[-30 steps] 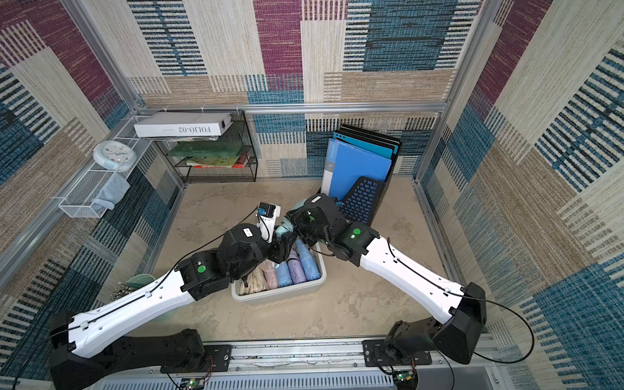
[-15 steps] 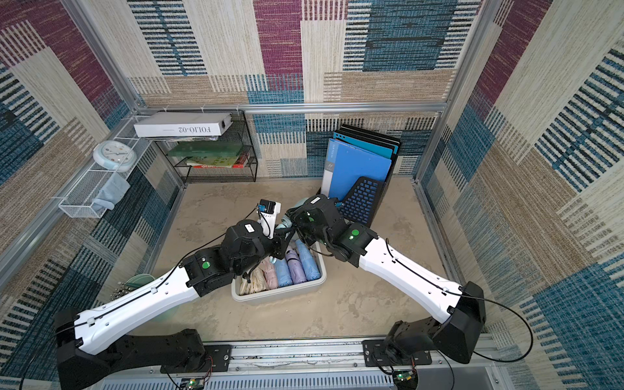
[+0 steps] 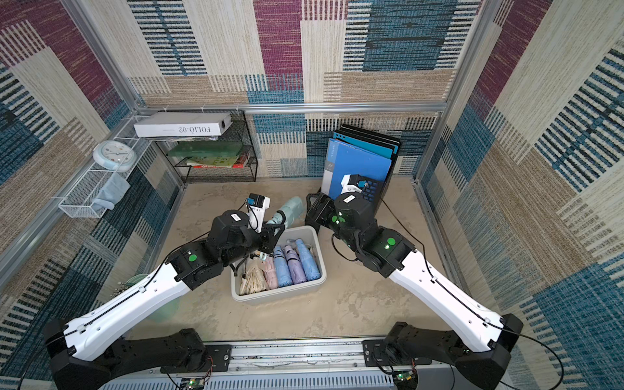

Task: Put the umbrella into the storage box
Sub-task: Pick up the umbrella from the center of the board.

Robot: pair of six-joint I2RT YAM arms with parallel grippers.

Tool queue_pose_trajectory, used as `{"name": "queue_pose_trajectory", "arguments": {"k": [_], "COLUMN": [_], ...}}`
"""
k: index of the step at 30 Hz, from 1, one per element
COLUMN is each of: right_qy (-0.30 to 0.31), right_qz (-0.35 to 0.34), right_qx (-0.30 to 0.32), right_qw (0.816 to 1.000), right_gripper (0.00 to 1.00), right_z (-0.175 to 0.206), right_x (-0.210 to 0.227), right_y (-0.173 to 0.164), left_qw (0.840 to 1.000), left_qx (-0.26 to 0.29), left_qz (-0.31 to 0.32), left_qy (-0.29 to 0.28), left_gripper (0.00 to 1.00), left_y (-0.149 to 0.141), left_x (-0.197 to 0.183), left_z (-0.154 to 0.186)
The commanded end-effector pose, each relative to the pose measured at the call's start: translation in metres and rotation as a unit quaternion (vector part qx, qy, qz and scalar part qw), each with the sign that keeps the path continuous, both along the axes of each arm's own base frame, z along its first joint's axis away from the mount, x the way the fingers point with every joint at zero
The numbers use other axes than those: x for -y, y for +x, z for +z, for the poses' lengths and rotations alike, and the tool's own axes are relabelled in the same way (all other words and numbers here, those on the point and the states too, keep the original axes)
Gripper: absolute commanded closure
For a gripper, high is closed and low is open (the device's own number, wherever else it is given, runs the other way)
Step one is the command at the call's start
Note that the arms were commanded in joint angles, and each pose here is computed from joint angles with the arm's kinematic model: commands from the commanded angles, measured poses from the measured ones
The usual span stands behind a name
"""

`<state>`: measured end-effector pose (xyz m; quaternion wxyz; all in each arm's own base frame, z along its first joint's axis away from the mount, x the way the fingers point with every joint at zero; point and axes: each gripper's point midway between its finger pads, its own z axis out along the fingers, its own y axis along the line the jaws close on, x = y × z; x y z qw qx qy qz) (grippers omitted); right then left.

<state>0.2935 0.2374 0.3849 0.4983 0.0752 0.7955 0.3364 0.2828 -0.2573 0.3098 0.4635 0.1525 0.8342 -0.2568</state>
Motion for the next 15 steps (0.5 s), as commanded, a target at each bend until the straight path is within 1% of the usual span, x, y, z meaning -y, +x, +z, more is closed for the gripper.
{"name": "queue_pose_trajectory", "arguments": {"k": [1, 2, 3, 4, 5, 6, 7, 8, 12, 14, 15], "right_qy": [-0.23, -0.27, -0.31, -0.337, -0.355, -0.376, -0.386, -0.397, -0.421, -0.427, -0.43], "right_qz": [0.11, 0.155, 0.203, 0.246, 0.293, 0.325, 0.352, 0.382, 0.452, 0.478, 0.487], "right_qx": [0.129, 0.145, 0.164, 0.177, 0.192, 0.207, 0.219, 0.237, 0.272, 0.273, 0.27], "right_qw": [0.958, 0.939, 0.914, 0.891, 0.867, 0.843, 0.824, 0.8, 0.738, 0.717, 0.711], "right_gripper": [0.24, 0.24, 0.25, 0.26, 0.25, 0.25, 0.26, 0.25, 0.25, 0.25, 0.25], "right_z": [0.002, -0.005, -0.013, -0.02, -0.027, -0.032, -0.034, -0.036, -0.04, -0.044, -0.047], "right_x": [-0.007, -0.013, -0.019, -0.023, -0.028, -0.028, -0.028, -0.029, -0.031, -0.033, -0.034], "right_y": [-0.008, -0.015, -0.024, -0.034, -0.047, -0.056, -0.065, -0.075, -0.097, -0.103, -0.104], "left_qw": [0.995, 0.993, 0.99, 0.988, 0.984, 0.981, 0.977, 0.973, 0.955, 0.95, 0.946], "left_qx": [-0.01, -0.013, -0.016, -0.015, -0.016, -0.015, -0.013, -0.011, 0.014, 0.026, 0.032], "left_qz": [-0.095, -0.117, -0.138, -0.156, -0.175, -0.196, -0.214, -0.232, -0.295, -0.312, -0.323], "left_qy": [-0.012, -0.012, -0.011, -0.01, -0.004, 0.001, 0.005, 0.01, 0.015, 0.018, 0.019], "left_gripper": [1.0, 1.0, 1.0, 1.0, 1.0, 1.0, 1.0, 1.0, 1.0, 1.0, 1.0], "left_y": [-0.017, -0.021, -0.025, -0.028, -0.033, -0.039, -0.044, -0.049, -0.067, -0.072, -0.076], "left_x": [0.01, 0.01, 0.011, 0.011, 0.011, 0.011, 0.012, 0.013, 0.017, 0.018, 0.018], "left_z": [0.01, 0.011, 0.012, 0.014, 0.015, 0.015, 0.016, 0.017, 0.02, 0.02, 0.02]}}
